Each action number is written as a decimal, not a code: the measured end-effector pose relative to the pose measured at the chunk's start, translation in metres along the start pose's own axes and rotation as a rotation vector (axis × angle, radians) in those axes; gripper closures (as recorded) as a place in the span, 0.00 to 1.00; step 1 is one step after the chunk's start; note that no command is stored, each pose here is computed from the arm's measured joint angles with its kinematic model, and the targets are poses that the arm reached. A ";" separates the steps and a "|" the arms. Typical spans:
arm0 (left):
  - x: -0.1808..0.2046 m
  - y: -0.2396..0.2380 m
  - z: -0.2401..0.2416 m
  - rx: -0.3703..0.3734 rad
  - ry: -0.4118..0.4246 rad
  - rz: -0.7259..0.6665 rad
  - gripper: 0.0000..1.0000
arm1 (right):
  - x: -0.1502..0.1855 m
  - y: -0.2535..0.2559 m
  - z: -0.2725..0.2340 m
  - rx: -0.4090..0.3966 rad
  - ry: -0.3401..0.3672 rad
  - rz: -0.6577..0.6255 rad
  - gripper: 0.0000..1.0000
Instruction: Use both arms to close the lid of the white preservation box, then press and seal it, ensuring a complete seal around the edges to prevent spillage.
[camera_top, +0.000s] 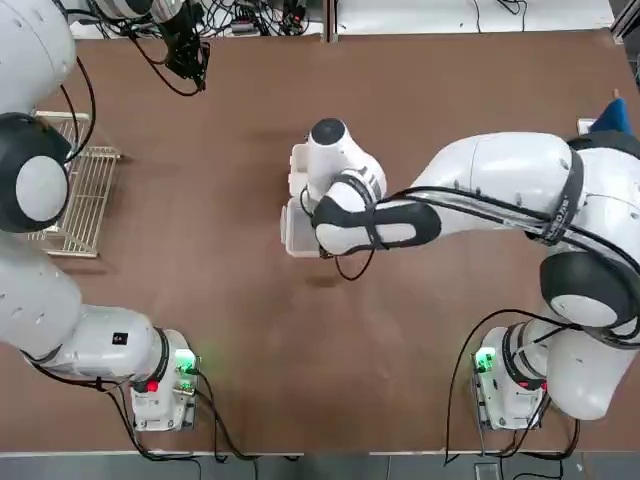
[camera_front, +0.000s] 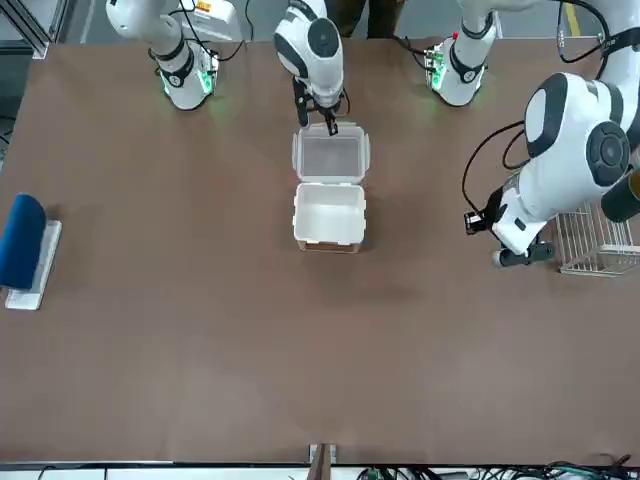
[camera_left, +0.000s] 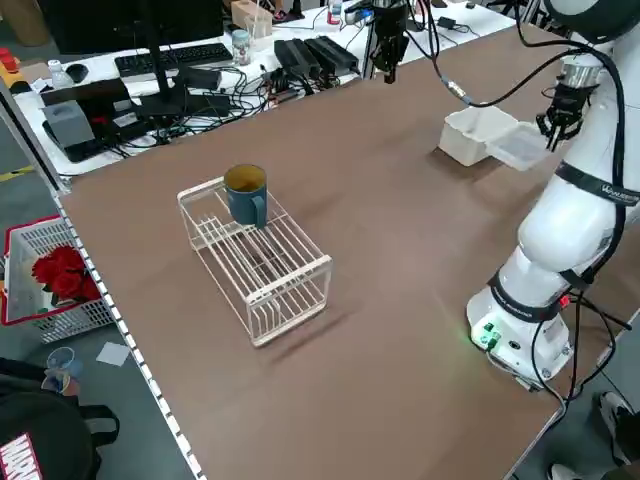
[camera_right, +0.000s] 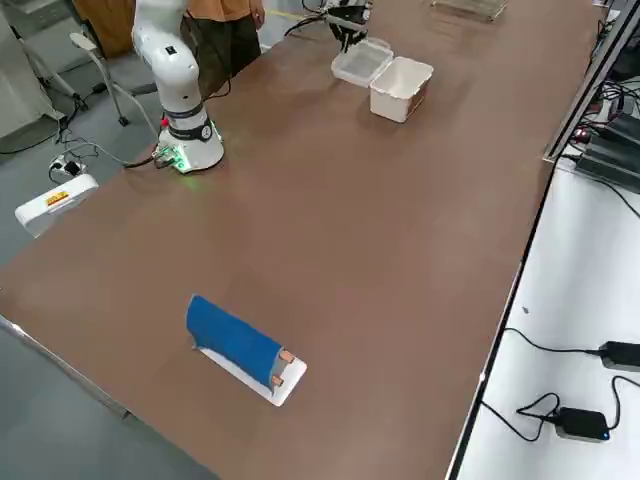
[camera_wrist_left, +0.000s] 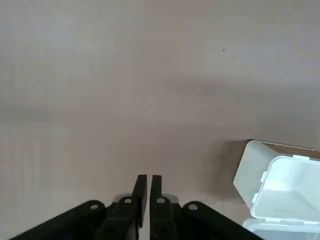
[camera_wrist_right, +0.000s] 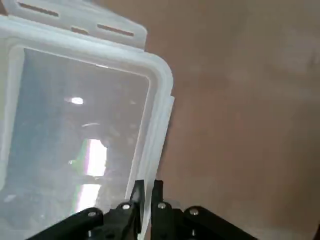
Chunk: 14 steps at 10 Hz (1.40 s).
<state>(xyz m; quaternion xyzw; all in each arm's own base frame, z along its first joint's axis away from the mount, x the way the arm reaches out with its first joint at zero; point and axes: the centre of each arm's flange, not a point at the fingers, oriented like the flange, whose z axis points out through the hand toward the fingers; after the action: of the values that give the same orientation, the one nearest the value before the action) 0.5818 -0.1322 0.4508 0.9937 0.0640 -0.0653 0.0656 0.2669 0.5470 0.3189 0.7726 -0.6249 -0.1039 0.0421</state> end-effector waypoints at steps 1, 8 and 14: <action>0.000 0.000 -0.001 -0.001 0.002 0.000 0.90 | 0.002 -0.003 -0.010 -0.010 -0.016 0.014 0.91; 0.003 -0.003 -0.008 -0.005 0.015 -0.006 0.90 | 0.021 -0.030 -0.079 -0.049 -0.122 0.082 0.91; 0.010 -0.020 -0.017 -0.012 0.029 -0.029 0.89 | 0.065 -0.088 -0.150 0.049 -0.258 0.161 0.93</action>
<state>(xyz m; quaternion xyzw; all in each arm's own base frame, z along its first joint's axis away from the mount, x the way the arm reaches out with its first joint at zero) 0.5914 -0.1092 0.4638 0.9930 0.0800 -0.0514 0.0698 0.3955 0.4932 0.4413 0.7010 -0.6875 -0.1833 -0.0493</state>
